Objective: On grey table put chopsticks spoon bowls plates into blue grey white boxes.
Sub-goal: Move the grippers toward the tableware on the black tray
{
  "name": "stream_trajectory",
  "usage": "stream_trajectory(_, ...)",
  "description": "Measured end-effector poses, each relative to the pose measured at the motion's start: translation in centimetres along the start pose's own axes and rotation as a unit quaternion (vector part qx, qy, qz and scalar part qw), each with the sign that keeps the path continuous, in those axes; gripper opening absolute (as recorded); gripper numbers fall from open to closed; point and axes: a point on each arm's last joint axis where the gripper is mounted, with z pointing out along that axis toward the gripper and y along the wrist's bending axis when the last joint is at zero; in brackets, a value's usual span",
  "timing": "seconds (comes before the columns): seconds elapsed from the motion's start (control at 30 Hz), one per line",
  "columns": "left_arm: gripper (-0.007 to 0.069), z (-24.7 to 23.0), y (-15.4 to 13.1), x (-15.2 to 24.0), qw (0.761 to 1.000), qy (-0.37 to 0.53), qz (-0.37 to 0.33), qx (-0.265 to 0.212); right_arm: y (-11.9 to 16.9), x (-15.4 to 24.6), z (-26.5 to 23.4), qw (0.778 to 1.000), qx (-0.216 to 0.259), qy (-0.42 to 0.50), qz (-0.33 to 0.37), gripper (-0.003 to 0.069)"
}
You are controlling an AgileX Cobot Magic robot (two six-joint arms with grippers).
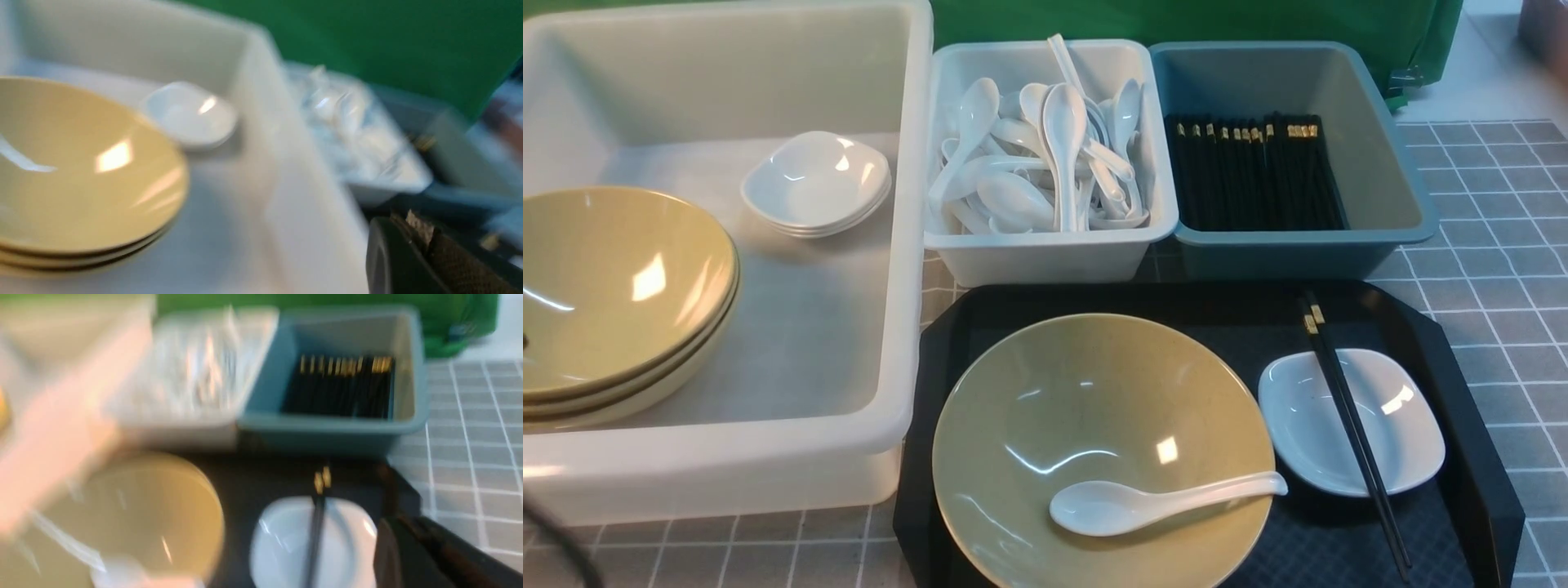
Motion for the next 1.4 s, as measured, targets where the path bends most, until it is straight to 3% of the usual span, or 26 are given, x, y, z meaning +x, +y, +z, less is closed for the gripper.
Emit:
stream_trajectory(0.13, -0.0011, 1.1, 0.8, -3.0, 0.986, 0.127, 0.078, -0.07, 0.1, -2.4, 2.5, 0.982, -0.025, 0.166, -0.084, 0.0034)
stream_trajectory(0.23, -0.0011, 2.7, 0.7, -3.9, 0.973, 0.18, 0.126, -0.07, 0.2, -3.3, 4.5, 0.966, -0.042, 0.231, -0.108, 0.0034)
stream_trajectory(0.3, -0.0011, 3.5, 0.3, -4.0, 0.968, 0.198, 0.146, -0.057, 0.3, -3.4, 5.4, 0.96, -0.047, 0.25, -0.116, 0.0034)
stream_trajectory(0.43, -0.0011, 7.3, -2.8, -3.5, 0.935, 0.266, 0.232, 0.027, 0.8, -3.2, 8.7, 0.934, -0.05, 0.318, -0.155, 0.0034)
stream_trajectory(0.63, -0.0011, 11.8, -8.4, -2.5, 0.887, 0.297, 0.339, 0.101, 0.8, -1.5, 13.5, 0.907, -0.029, 0.399, -0.129, 0.0038)
stream_trajectory(0.8, -0.0011, 13.6, -12.2, -1.3, 0.865, 0.283, 0.387, 0.147, 0.6, -0.2, 16.8, 0.897, -0.016, 0.428, -0.105, 0.007)
stream_trajectory(0.9, -0.0011, 14.2, -13.5, -0.5, 0.858, 0.279, 0.399, 0.163, 0.6, 0.7, 18.3, 0.891, -0.014, 0.443, -0.102, 0.0124)
stream_trajectory(0.97, -0.0011, 14.7, -13.9, -0.1, 0.855, 0.282, 0.403, 0.166, 1.1, 1.2, 19.6, 0.883, -0.014, 0.458, -0.104, 0.0211)
stream_trajectory(1.03, -0.0011, 14.8, -13.9, 0.0, 0.854, 0.284, 0.403, 0.166, 1.3, 1.2, 20.1, 0.884, -0.014, 0.456, -0.102, 0.0256)
stream_trajectory(1.2, -0.0011, 15.1, -14.0, 0.2, 0.853, 0.287, 0.404, 0.165, 2.6, 0.2, 22.7, 0.892, -0.011, 0.443, -0.09, 0.0447)
stream_trajectory(1.4, -0.0011, 15.1, -14.0, 0.2, 0.853, 0.287, 0.404, 0.164, 2.5, 1.1, 25.3, 0.884, 0.004, 0.462, -0.079, 0.0501)
